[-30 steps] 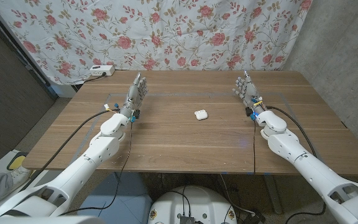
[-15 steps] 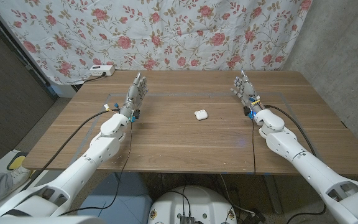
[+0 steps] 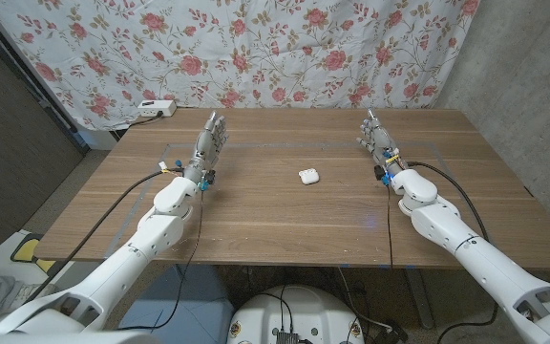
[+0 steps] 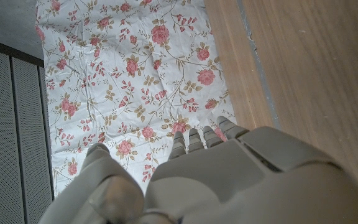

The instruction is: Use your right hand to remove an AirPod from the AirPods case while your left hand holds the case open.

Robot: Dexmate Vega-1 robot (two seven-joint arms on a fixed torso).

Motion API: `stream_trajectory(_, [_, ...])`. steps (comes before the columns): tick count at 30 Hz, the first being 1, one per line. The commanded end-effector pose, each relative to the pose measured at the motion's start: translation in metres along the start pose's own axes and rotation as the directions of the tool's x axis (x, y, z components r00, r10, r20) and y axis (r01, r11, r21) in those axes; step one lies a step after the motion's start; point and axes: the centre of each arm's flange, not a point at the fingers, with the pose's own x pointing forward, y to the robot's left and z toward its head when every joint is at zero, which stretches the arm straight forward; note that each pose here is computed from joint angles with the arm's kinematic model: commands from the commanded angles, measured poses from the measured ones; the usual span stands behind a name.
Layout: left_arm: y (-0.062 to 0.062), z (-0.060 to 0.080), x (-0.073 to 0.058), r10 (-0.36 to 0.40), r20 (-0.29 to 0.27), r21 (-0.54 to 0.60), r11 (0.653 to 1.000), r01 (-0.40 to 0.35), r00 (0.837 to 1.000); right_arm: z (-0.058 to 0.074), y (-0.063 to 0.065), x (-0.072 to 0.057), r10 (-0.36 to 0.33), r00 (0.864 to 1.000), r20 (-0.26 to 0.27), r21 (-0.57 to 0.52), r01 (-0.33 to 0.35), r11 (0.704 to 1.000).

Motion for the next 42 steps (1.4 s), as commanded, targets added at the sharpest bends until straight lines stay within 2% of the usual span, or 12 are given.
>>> stream_trajectory(1, [-0.016,-0.008,-0.003,-0.041,0.001,-0.002,0.999,0.041,0.999,-0.002,-0.002,-0.021,-0.035,0.999,0.006,-0.068,0.035,0.997])
stream_trajectory(7, [-0.014,-0.010,-0.005,-0.022,-0.008,-0.001,1.000,0.022,1.000,-0.001,0.000,-0.029,-0.057,0.998,0.018,-0.086,0.058,0.995])
stream_trajectory(10, [-0.014,-0.013,-0.008,0.019,-0.022,0.015,1.000,-0.019,1.000,0.000,0.000,-0.029,-0.054,0.998,0.016,-0.101,0.056,0.993])
stream_trajectory(11, [-0.012,-0.019,-0.006,-0.007,-0.040,-0.016,1.000,0.006,0.999,0.001,0.000,-0.029,-0.060,0.998,0.019,-0.100,0.062,0.993])
stream_trajectory(12, [-0.013,-0.019,-0.007,-0.007,-0.039,-0.026,1.000,0.006,0.999,0.001,0.000,-0.029,-0.061,0.998,0.021,-0.105,0.062,0.992])
stream_trajectory(15, [-0.014,-0.015,-0.010,0.004,-0.022,0.023,1.000,-0.004,1.000,0.004,0.001,-0.030,-0.070,0.997,0.022,-0.136,0.072,0.988])
stream_trajectory(17, [-0.015,-0.017,-0.010,0.000,-0.025,-0.018,1.000,0.000,1.000,0.005,0.002,-0.031,-0.073,0.997,0.020,-0.150,0.076,0.986])
stream_trajectory(21, [-0.013,-0.016,-0.010,-0.008,-0.041,0.016,1.000,0.008,0.999,0.007,0.003,-0.032,-0.084,0.996,0.012,-0.158,0.085,0.984])
stream_trajectory(25, [-0.013,-0.016,-0.011,-0.011,-0.035,0.009,1.000,0.011,0.999,0.009,0.004,-0.035,-0.090,0.996,0.010,-0.188,0.090,0.978])
stream_trajectory(31, [-0.012,-0.016,-0.013,-0.010,-0.031,0.005,1.000,0.010,0.999,0.006,0.005,-0.038,-0.082,0.997,0.003,-0.168,0.082,0.982])
stream_trajectory(42, [-0.012,-0.015,-0.015,-0.007,-0.013,-0.013,1.000,0.007,1.000,0.010,0.015,-0.047,-0.105,0.994,-0.018,-0.240,0.097,0.966])
